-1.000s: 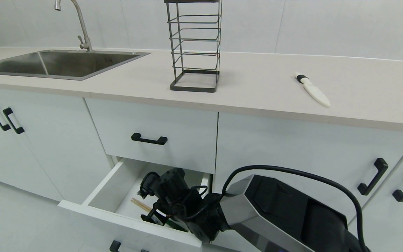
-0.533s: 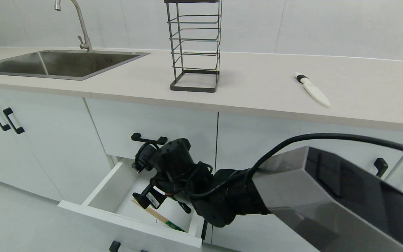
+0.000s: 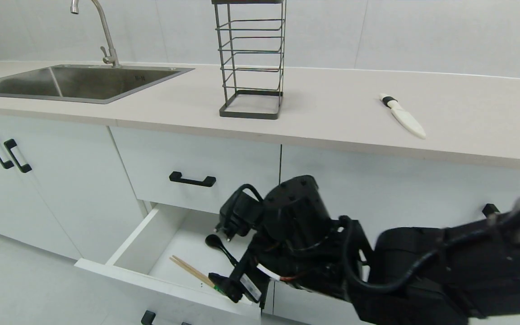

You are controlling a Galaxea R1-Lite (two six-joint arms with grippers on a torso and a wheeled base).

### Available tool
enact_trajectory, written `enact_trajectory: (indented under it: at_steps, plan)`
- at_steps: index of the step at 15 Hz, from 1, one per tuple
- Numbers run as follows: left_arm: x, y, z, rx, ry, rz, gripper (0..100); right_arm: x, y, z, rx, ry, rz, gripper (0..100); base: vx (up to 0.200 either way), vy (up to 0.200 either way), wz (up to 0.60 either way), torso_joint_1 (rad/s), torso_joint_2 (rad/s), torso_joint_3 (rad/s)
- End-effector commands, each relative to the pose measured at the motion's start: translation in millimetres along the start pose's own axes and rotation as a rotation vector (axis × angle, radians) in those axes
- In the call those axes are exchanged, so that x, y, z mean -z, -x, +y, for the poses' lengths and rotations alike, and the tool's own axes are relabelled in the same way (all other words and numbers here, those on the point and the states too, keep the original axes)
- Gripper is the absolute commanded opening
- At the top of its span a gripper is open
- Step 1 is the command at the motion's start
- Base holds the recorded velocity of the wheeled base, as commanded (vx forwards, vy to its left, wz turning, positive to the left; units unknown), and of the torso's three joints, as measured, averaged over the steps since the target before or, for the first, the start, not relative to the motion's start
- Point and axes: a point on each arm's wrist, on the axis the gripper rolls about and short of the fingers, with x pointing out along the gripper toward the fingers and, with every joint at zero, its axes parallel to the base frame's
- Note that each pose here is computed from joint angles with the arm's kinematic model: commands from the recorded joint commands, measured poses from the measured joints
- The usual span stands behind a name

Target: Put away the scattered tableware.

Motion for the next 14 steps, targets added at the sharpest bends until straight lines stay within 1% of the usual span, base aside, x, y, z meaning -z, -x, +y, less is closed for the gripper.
enact_trajectory:
  at_steps: [1, 2, 4, 6, 8, 9, 10, 11, 12, 13, 14]
  plan:
    - [0.0, 0, 0.0, 0.0, 0.0, 0.001, 100, 17, 74, 1, 0.005, 0.001, -0.067, 100, 0.0, 0.0, 0.0, 0.0, 0.0, 0.0]
    - [0.0, 0, 0.0, 0.0, 0.0, 0.001, 100, 34, 101, 2, 0.005, 0.001, -0.066, 100, 0.0, 0.0, 0.0, 0.0, 0.0, 0.0]
    - [0.0, 0, 0.0, 0.0, 0.0, 0.001, 100, 58, 142, 4, 0.004, 0.002, -0.077, 100, 0.0, 0.0, 0.0, 0.0, 0.0, 0.0]
    - [0.0, 0, 0.0, -0.002, 0.0, 0.001, 100, 70, 177, 6, 0.021, 0.009, -0.135, 100, 0.0, 0.0, 0.0, 0.0, 0.0, 0.0]
    - [0.0, 0, 0.0, 0.0, 0.0, 0.001, 100, 88, 218, 3, 0.151, -0.018, -0.219, 100, 0.0, 0.0, 0.0, 0.0, 0.0, 0.0]
    - [0.0, 0, 0.0, 0.0, 0.0, 0.001, 100, 101, 238, 3, 0.186, -0.034, -0.274, 100, 0.0, 0.0, 0.0, 0.0, 0.0, 0.0]
    - [0.0, 0, 0.0, 0.0, 0.0, 0.001, 100, 104, 242, 3, 0.193, -0.04, -0.288, 100, 0.0, 0.0, 0.0, 0.0, 0.0, 0.0]
    - [0.0, 0, 0.0, 0.0, 0.0, 0.001, 100, 125, 278, 3, 0.231, -0.07, -0.43, 100, 0.0, 0.0, 0.0, 0.0, 0.0, 0.0]
    - [0.0, 0, 0.0, 0.0, 0.0, 0.001, 100, 130, 289, 3, 0.244, -0.079, -0.481, 100, 0.0, 0.0, 0.0, 0.0, 0.0, 0.0]
    - [0.0, 0, 0.0, 0.0, 0.0, 0.001, 100, 136, 308, 1, 0.294, -0.102, -0.567, 100, 0.0, 0.0, 0.0, 0.0, 0.0, 0.0]
    - [0.0, 0, 0.0, 0.0, 0.0, 0.001, 100, 147, 327, 1, 0.408, -0.144, -0.663, 100, 0.0, 0.0, 0.0, 0.0, 0.0, 0.0]
